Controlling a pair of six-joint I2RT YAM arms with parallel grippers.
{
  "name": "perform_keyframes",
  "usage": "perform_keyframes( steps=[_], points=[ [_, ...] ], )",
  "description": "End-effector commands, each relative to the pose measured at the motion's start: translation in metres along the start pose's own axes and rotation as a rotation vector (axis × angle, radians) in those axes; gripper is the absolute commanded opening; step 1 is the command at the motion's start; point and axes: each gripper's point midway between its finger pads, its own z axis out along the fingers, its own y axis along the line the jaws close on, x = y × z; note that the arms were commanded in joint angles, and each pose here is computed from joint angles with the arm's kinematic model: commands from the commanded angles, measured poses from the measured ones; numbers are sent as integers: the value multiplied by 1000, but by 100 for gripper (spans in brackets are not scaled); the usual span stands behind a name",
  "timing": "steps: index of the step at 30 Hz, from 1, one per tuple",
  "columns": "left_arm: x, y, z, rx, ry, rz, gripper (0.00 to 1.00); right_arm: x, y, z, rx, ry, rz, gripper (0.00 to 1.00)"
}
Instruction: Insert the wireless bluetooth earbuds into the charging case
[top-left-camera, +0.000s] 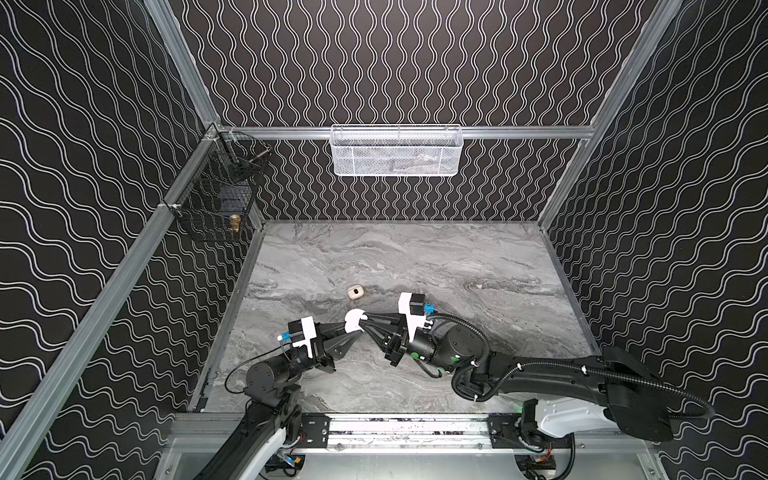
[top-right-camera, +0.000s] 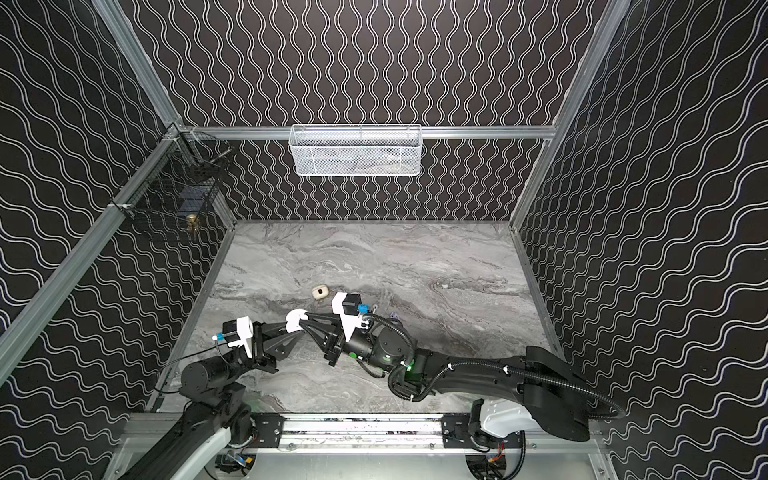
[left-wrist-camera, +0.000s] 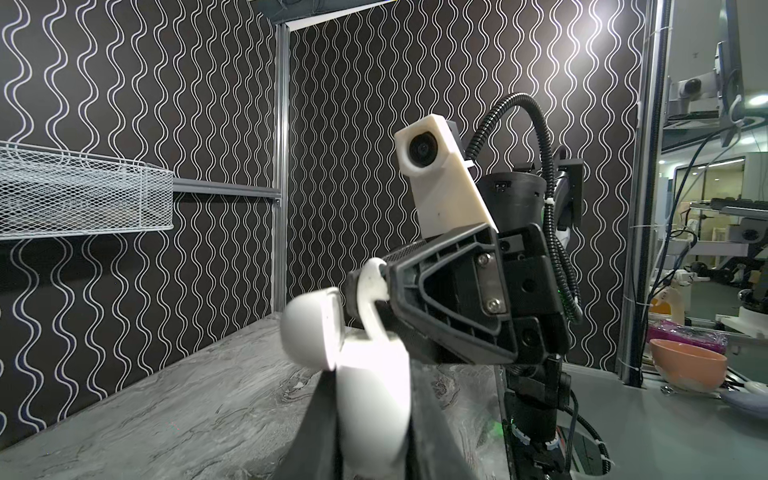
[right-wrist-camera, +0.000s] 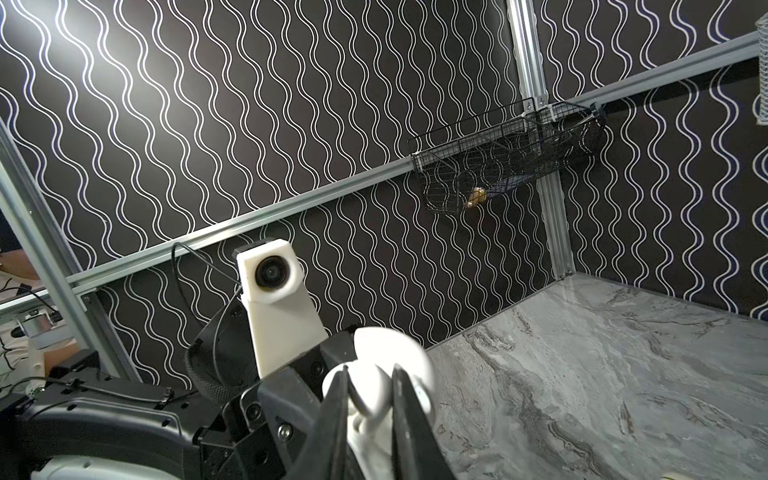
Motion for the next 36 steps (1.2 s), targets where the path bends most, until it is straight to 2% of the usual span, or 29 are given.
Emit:
perform_keyframes(
  steps=[1,14,20,31,36],
  points=[
    [-16,-4,0,8,-59,50,0,20,6,-1,-39,74,0,19],
    [-21,-16,-1,57,-74,97,0,39,2,-8,-13,123,-6,20],
    [-24,-33,-5,133,-85,160,0,44,-2,-7,10,154,-8,20],
    [-28,-43,-8,179,-106,194,0,56,2,-10,-19,186,1,21],
    [-30,-47,-9,194,-118,200,0,65,4,-12,-25,209,-2,25]
  ],
)
